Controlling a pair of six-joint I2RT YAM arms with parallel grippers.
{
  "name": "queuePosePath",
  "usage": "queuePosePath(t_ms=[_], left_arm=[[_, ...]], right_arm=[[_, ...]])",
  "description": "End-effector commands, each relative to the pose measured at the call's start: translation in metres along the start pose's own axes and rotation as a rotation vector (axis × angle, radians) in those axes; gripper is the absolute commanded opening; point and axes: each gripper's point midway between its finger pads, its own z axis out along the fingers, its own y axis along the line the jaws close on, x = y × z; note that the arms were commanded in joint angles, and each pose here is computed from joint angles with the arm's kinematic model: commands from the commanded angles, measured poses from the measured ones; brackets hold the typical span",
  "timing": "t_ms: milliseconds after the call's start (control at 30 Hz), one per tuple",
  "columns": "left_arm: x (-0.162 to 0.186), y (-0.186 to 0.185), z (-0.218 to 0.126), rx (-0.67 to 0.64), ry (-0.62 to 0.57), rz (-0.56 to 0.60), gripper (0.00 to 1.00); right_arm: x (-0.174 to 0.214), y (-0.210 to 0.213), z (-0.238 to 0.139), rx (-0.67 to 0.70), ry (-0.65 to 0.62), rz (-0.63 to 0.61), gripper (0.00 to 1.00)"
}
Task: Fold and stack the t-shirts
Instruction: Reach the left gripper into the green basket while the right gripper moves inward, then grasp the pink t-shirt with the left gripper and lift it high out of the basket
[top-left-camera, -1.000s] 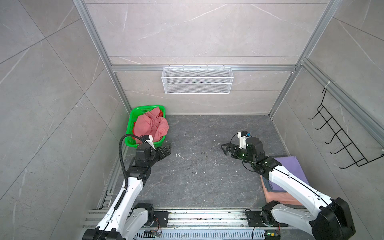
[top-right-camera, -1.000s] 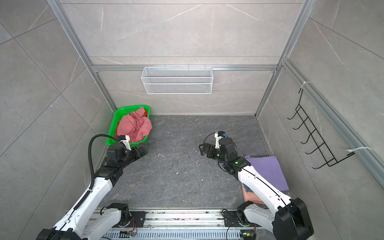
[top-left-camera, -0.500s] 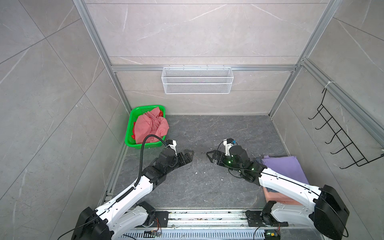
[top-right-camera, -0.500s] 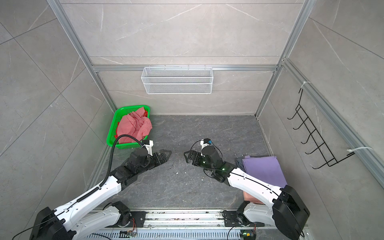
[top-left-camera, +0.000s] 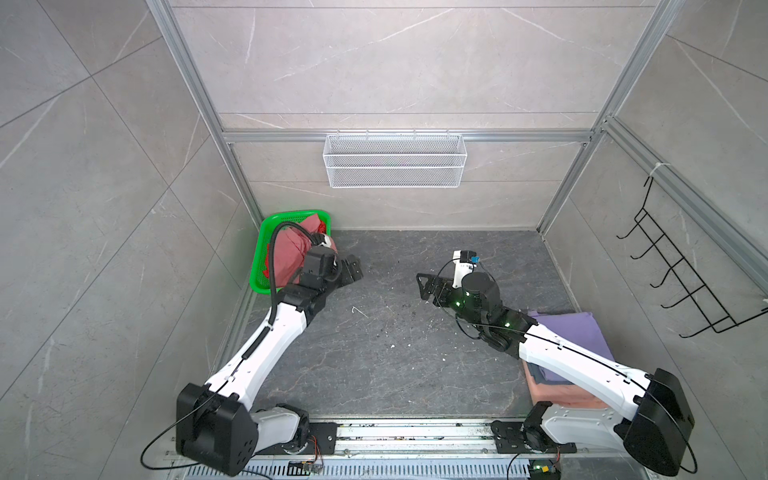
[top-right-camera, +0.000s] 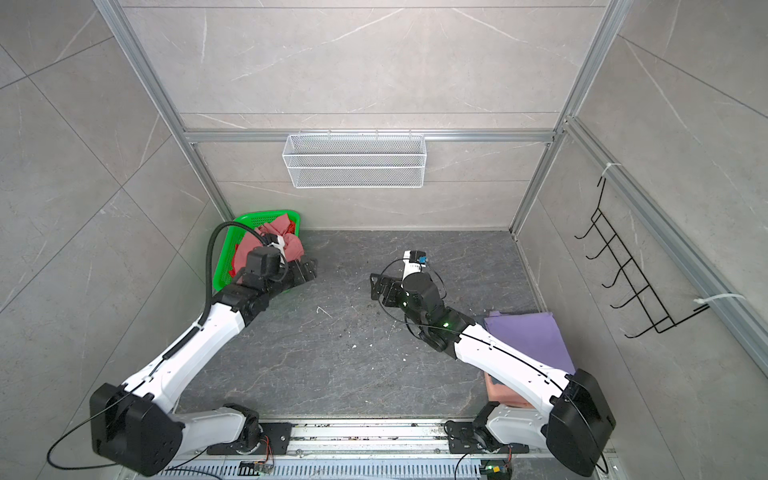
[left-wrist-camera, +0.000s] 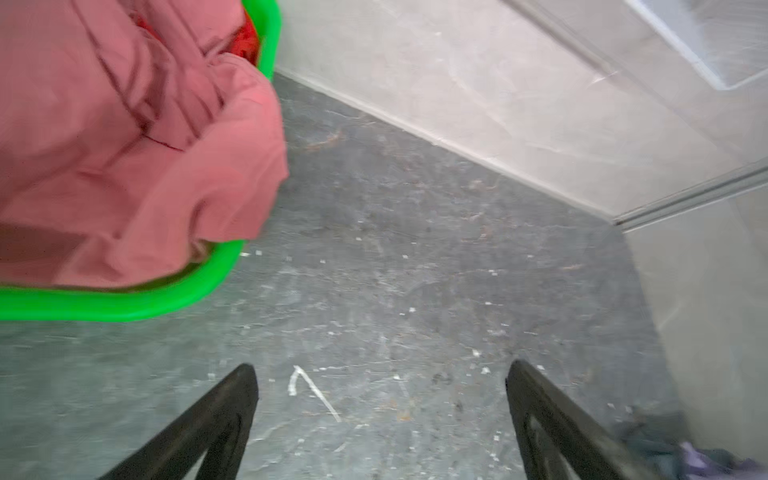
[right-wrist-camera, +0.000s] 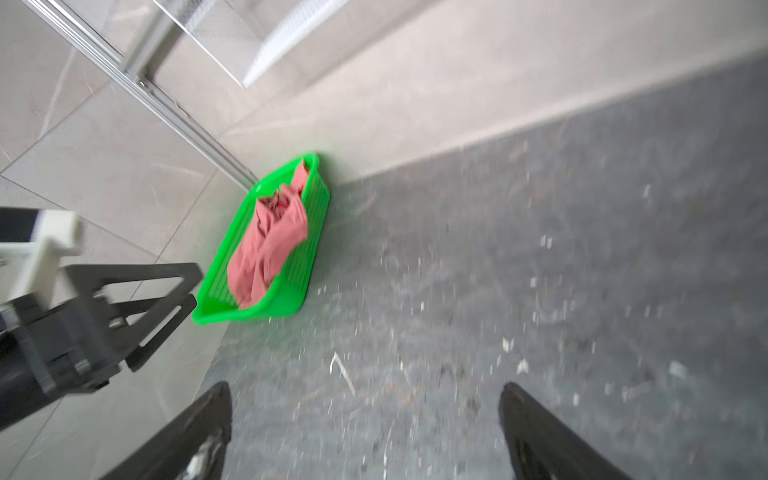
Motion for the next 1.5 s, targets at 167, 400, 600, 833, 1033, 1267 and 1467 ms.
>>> queuePosePath(t_ms=[167,400,600,833,1033,1267,1467], left_arm=[[-0.015,0.08,0.067,-0.143,0.145,0.106,0.93],[-0.008,0.106,0.11,-0.128,0.212,0.065,0.77],[-0.015,0.116,0.12,-0.104,0.162,0.001,0.5],[-0.036,0.114,0.113,-0.089,0.099,0.021,0.12],[-0.105,0.077,0.046,-0.034,-0.098,0.101,0.0],[-0.181,-0.021,-0.086,0.225,-0.377,0.206,0.0],[-0.194,-0.133,-0.177,0.599,-0.473,0.336,0.0]], right_arm=[[-0.012,0.004,0.02,0.046,0.0,-0.219,1.0],[0.002,-0.012,0.016,0.101,0.037,-0.205,1.0],[0.009,-0.02,0.017,0.131,0.063,-0.199,0.99],[0.009,-0.021,0.02,0.143,0.066,-0.201,0.98],[-0.001,-0.016,0.019,0.136,0.035,-0.221,0.98],[-0.015,-0.011,0.014,0.124,-0.014,-0.257,0.98],[-0.039,-0.009,0.0,0.136,-0.1,-0.289,0.99]])
